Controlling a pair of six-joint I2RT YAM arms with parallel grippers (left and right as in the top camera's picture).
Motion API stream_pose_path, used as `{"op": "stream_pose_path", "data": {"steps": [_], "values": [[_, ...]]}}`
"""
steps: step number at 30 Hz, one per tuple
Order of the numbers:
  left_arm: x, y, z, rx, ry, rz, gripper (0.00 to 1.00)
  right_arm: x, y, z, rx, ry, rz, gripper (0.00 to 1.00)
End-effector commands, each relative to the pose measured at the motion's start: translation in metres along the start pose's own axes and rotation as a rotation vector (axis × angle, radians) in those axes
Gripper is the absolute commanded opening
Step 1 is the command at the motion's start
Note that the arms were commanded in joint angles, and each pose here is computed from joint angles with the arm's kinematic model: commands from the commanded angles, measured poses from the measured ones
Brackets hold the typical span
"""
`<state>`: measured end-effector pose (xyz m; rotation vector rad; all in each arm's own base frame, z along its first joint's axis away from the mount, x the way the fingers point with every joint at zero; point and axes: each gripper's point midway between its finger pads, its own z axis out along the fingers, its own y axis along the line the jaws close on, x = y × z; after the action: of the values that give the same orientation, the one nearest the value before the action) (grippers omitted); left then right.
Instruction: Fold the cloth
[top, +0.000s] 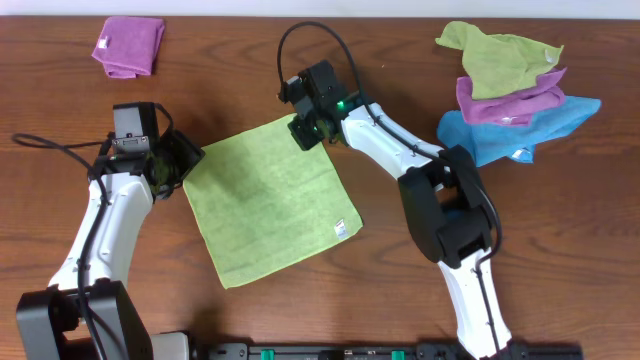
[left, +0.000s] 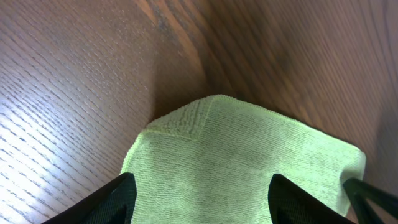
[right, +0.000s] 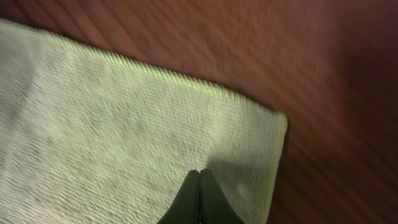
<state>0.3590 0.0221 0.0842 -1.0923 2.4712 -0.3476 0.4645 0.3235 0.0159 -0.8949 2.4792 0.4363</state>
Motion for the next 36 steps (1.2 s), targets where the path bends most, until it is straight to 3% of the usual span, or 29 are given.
{"op": "stream_pose_path", "data": {"steps": [1,24,32,36], "values": [[0.005,0.004,0.004,-0.008,0.021,-0.008,0.69,-0.001,0.003,0.005,-0.030,-0.010,0.027,0.02],[0.005,0.004,0.004,-0.007,0.021,-0.008,0.70,0.009,-0.010,0.022,0.022,0.010,0.093,0.01],[0.006,0.003,0.004,-0.002,0.026,-0.008,0.70,0.051,-0.095,0.001,0.240,0.125,0.295,0.01],[0.006,0.002,0.004,0.002,0.024,-0.004,0.69,0.063,-0.122,-0.009,0.182,0.126,0.413,0.01]]}}
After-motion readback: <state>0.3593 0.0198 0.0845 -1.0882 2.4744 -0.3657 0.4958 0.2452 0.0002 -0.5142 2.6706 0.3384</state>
